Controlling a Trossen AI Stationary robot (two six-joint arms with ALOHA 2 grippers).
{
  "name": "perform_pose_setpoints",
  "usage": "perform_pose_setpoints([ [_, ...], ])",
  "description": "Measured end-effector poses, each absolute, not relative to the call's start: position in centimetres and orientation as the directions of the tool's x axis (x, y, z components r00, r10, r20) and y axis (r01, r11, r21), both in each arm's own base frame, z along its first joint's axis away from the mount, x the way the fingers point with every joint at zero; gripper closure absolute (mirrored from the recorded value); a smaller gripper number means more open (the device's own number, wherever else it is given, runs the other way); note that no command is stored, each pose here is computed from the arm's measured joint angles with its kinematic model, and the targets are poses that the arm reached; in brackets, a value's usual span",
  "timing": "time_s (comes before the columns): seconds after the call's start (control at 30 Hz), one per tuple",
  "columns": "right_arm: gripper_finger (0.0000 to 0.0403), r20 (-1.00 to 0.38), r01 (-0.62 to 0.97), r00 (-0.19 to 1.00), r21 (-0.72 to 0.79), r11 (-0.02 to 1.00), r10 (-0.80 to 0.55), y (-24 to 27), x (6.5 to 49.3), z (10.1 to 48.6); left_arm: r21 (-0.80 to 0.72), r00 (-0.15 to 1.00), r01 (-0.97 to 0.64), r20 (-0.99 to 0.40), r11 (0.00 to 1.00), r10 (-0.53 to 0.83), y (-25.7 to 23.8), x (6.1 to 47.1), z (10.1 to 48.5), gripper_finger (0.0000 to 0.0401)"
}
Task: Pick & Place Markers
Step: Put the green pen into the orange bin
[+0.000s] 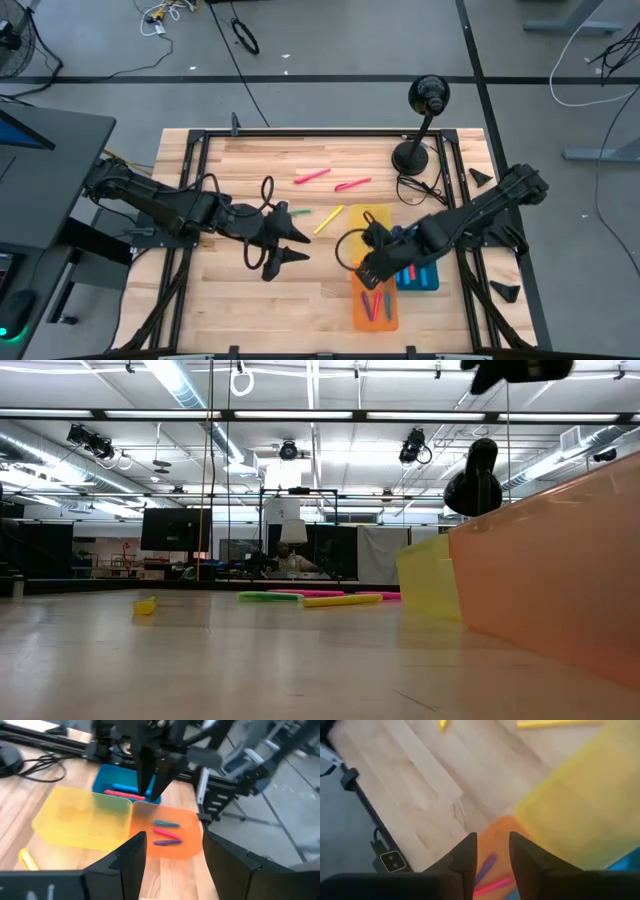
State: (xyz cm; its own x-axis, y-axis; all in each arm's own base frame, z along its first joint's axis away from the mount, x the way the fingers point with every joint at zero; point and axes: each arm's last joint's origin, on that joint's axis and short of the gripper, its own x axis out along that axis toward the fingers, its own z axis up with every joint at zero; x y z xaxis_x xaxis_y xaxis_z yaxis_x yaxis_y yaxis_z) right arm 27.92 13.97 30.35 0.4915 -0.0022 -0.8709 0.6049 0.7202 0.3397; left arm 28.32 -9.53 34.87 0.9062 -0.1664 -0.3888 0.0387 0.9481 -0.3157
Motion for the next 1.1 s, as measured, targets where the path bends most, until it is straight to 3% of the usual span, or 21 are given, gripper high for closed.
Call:
perform_pose_setpoints([
  [0.27, 0.0240, -0.805, 0.416, 0.593, 0.327, 0.849, 0.020, 11.6, 27.4, 33.1, -0.319, 0.920, -0.047, -0.384, 0.947, -0.084, -9.3, 28.4, 34.9, 0.0201],
  [0.5, 0.0199, -0.774, 0.338, 0.633, 0.313, 0.887, 0.032, 10.3, 26.5, 34.7, -0.151, 0.858, -0.035, -0.511, 0.988, -0.047, -8.5, 28.0, 33.6, 0.0201],
  [1.1, 0.0192, -0.760, 0.248, 0.646, 0.299, 0.921, 0.073, 9.8, 25.8, 35.5, -0.104, 0.686, -0.068, -0.727, 0.992, -0.030, 0.8, 27.7, 31.5, 0.0145],
])
